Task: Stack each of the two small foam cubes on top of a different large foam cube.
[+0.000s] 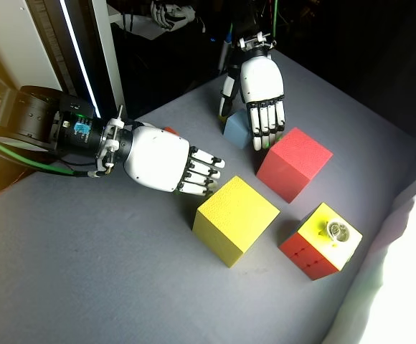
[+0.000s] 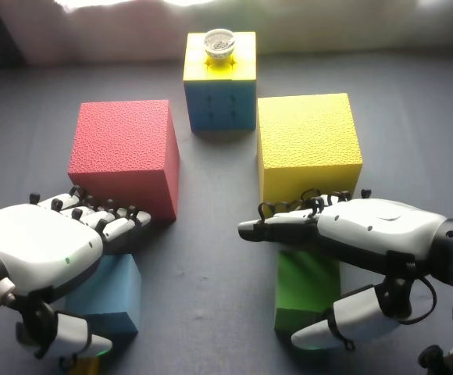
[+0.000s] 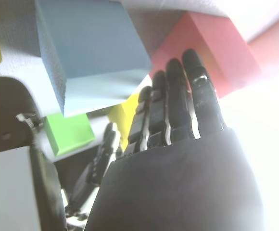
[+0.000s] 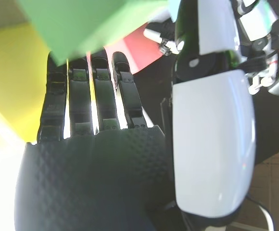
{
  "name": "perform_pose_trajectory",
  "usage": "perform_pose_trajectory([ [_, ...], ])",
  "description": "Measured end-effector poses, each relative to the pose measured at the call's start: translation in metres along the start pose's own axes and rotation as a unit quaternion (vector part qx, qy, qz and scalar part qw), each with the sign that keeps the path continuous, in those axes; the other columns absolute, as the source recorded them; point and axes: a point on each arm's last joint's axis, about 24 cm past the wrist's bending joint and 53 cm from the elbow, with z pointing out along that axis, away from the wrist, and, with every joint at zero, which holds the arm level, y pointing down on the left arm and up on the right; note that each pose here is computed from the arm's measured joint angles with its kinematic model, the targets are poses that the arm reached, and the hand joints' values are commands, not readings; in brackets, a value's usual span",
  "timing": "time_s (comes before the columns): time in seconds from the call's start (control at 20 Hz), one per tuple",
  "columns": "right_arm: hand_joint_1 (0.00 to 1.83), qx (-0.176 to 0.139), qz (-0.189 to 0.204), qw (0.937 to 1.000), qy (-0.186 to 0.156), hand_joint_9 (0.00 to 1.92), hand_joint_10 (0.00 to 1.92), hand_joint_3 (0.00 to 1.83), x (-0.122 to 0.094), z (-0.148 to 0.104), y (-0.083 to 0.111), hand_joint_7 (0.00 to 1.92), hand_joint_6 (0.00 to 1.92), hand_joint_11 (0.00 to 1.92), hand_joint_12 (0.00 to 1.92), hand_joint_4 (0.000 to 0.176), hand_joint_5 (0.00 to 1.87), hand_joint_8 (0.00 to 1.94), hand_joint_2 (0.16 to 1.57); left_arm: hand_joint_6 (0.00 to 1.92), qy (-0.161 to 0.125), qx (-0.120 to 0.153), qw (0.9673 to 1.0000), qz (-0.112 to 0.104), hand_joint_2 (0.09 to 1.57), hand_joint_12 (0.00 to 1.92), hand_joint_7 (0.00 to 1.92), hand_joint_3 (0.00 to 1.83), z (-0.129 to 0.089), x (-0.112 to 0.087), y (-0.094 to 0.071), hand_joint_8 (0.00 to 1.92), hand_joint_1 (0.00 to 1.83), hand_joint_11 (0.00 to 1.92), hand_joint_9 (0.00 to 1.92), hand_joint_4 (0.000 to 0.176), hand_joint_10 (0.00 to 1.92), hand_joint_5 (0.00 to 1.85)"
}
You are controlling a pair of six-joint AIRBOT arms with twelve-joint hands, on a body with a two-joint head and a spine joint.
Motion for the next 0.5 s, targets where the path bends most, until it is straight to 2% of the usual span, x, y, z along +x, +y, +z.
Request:
perform_pose_trajectory([
  [0.1,1.02,0.005,0.001,1.0000,-0.005,0.31,0.00,0.00,-0.002,0.000,-0.007,0.30,0.00,0.00,0.72,0.000,0.26,0.00,0.90,0.01,0.000,-0.002,1.0000,-0.001,1.01,0.61,0.14,0.00,0.000,0.000,0.001,0.01,0.80,0.00,0.17,0.000,0.01,0.04],
  [0.15,1.07,0.010,0.002,0.9999,-0.003,0.32,0.00,0.00,-0.001,0.000,-0.012,0.31,0.01,0.00,0.74,0.000,0.28,0.00,0.89,0.01,-0.001,-0.002,1.0000,-0.001,1.01,0.65,0.16,0.00,0.000,0.000,0.001,0.01,0.79,0.00,0.18,0.000,0.01,0.05],
  [0.25,1.07,0.012,0.004,0.9999,0.000,0.32,0.00,0.00,0.003,0.000,-0.015,0.32,0.00,0.00,0.73,0.000,0.28,0.00,0.89,0.00,-0.001,-0.002,1.0000,-0.001,1.02,0.57,0.11,0.00,0.000,-0.001,0.001,0.00,0.79,0.00,0.14,0.000,0.00,0.00],
  [0.4,1.05,0.012,0.004,0.9999,0.002,0.30,0.00,0.00,0.007,0.001,-0.017,0.29,0.00,0.00,0.68,0.000,0.27,0.00,0.90,0.00,-0.002,-0.003,1.0000,-0.002,1.00,0.62,0.12,0.00,0.000,-0.001,0.001,0.00,0.80,0.00,0.17,0.000,0.01,0.01],
  [0.5,1.05,0.013,0.003,0.9999,0.000,0.32,0.00,0.00,0.006,0.001,-0.020,0.31,0.00,0.00,0.73,0.000,0.29,0.00,0.89,0.00,-0.001,-0.003,1.0000,-0.003,1.00,0.54,0.10,0.00,0.000,0.000,0.001,0.00,0.84,0.00,0.15,0.000,0.00,0.00],
])
